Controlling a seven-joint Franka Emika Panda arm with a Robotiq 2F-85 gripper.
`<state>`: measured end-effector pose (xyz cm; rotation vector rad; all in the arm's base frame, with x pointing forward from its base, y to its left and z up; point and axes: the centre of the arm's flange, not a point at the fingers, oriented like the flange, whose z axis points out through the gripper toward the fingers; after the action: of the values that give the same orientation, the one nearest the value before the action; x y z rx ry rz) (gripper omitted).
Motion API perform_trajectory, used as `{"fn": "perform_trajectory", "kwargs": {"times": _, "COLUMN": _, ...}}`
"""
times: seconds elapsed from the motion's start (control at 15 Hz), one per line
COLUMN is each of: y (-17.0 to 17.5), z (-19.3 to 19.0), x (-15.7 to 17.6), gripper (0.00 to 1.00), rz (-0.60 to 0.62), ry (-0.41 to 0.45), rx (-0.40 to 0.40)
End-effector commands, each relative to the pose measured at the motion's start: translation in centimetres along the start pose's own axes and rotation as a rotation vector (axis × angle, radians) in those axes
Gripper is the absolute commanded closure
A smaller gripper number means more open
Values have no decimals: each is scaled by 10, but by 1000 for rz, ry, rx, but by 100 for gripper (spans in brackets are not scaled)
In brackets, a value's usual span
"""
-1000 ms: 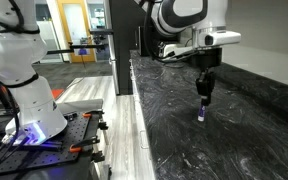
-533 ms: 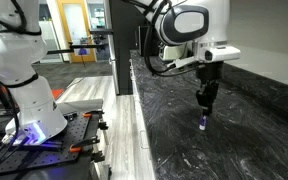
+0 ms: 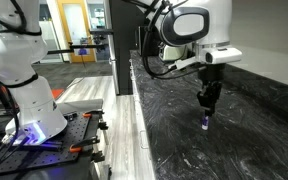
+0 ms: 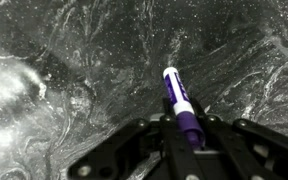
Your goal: Move the marker to the right
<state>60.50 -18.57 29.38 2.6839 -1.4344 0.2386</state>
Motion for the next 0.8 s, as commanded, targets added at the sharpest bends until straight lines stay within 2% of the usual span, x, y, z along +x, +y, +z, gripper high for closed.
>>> {"fn": "perform_trajectory", "kwargs": {"times": 0.0, "y": -1, "z": -1, "x": 3, "gripper": 95, "rz": 22, "ry": 10, "rx": 21}}
{"fn": "perform_trajectory", "kwargs": {"times": 0.4, "y": 1, "z": -4, "x": 4, "gripper": 95, "rz": 30, "ry": 9, "rx": 34}}
{"fn": "perform_trajectory", "kwargs": {"times": 0.47, "y": 1, "z": -4, "x": 4, "gripper": 93, "rz": 33, "ry": 7, "rx": 37}}
{"fn": "perform_trajectory", "kwargs": {"times": 0.53, "y": 1, "z": -3, "x": 3, "gripper": 69, "rz": 37, "ry": 5, "rx": 39}}
{"fn": "perform_trajectory", "kwargs": {"times": 0.6, "y": 1, "z": -3, "x": 4, "gripper": 57, "rz": 39, "ry": 3, "rx": 41}}
{"fn": "perform_trajectory", "kwargs": {"times": 0.73, "y": 1, "z": -4, "x": 4, "gripper": 42, "rz": 46, "ry": 1, "rx": 45}}
